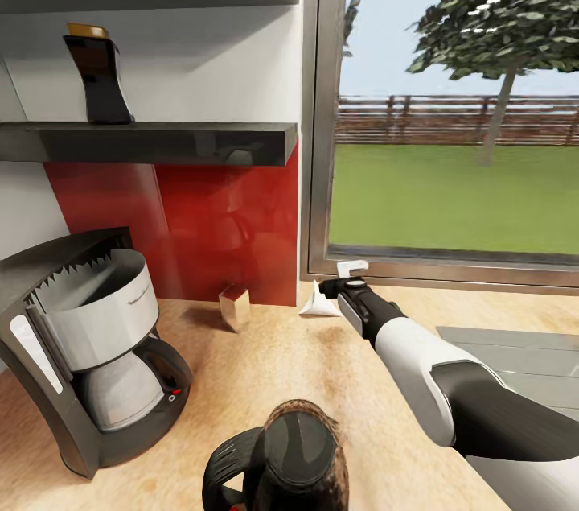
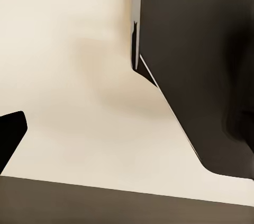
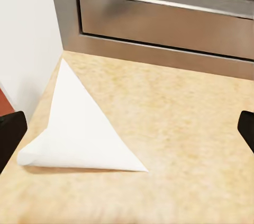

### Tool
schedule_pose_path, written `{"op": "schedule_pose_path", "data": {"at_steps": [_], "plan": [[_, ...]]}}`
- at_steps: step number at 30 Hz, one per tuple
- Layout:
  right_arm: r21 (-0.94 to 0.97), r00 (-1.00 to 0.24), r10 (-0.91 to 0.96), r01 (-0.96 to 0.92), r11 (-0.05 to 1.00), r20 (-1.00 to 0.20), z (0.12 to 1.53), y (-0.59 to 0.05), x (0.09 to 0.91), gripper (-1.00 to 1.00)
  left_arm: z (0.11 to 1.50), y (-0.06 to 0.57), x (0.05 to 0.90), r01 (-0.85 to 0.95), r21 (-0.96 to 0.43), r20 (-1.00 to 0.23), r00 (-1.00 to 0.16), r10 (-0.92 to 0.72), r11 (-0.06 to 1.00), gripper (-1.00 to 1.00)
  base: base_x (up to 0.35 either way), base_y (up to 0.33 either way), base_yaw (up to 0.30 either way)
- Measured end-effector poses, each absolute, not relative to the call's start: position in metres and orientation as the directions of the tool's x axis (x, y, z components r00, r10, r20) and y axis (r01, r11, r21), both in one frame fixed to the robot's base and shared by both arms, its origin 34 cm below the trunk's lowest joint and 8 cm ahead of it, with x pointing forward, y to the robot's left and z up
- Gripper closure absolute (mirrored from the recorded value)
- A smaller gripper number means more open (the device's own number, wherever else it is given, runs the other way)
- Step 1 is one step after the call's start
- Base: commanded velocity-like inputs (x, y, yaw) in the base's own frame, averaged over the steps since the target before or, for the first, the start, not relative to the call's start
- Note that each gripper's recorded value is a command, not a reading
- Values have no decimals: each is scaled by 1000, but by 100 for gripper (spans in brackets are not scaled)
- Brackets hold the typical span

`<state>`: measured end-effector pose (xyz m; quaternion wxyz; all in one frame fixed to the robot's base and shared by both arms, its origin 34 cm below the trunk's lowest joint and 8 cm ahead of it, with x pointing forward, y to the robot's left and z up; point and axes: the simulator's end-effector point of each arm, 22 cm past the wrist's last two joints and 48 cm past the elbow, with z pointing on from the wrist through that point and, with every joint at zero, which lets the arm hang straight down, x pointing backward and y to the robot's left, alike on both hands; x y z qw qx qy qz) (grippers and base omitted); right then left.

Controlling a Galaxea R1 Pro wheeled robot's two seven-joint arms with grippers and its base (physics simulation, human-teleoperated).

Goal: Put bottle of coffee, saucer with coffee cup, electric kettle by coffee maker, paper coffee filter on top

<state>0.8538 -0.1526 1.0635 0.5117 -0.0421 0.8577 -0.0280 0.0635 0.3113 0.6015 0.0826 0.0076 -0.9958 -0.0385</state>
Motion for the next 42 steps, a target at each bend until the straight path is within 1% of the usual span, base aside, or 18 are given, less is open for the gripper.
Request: {"op": "schedule_pose_path", "data": {"at_steps": [11,15,19,42], "plan": [[-88,-461,-97,-40,995,-882,1066,-153,856,-100,600,311,64,-9,77,165,-986,-22,997,-100,0,0,0],[-79,-406,-84,-31,996,-910,1080,-153,865,-100,597,311,61,-9,77,174,-985,-23,997,-100,0,0,0],[-75,-390,-80,-28,997,-917,1082,-152,868,-100,594,311,58,-9,77,183,-983,-23,997,-100,0,0,0],[-69,-359,-73,-25,997,-930,1073,-152,879,-100,571,311,61,-9,78,191,-981,-24,997,-100,0,0,0]]}}
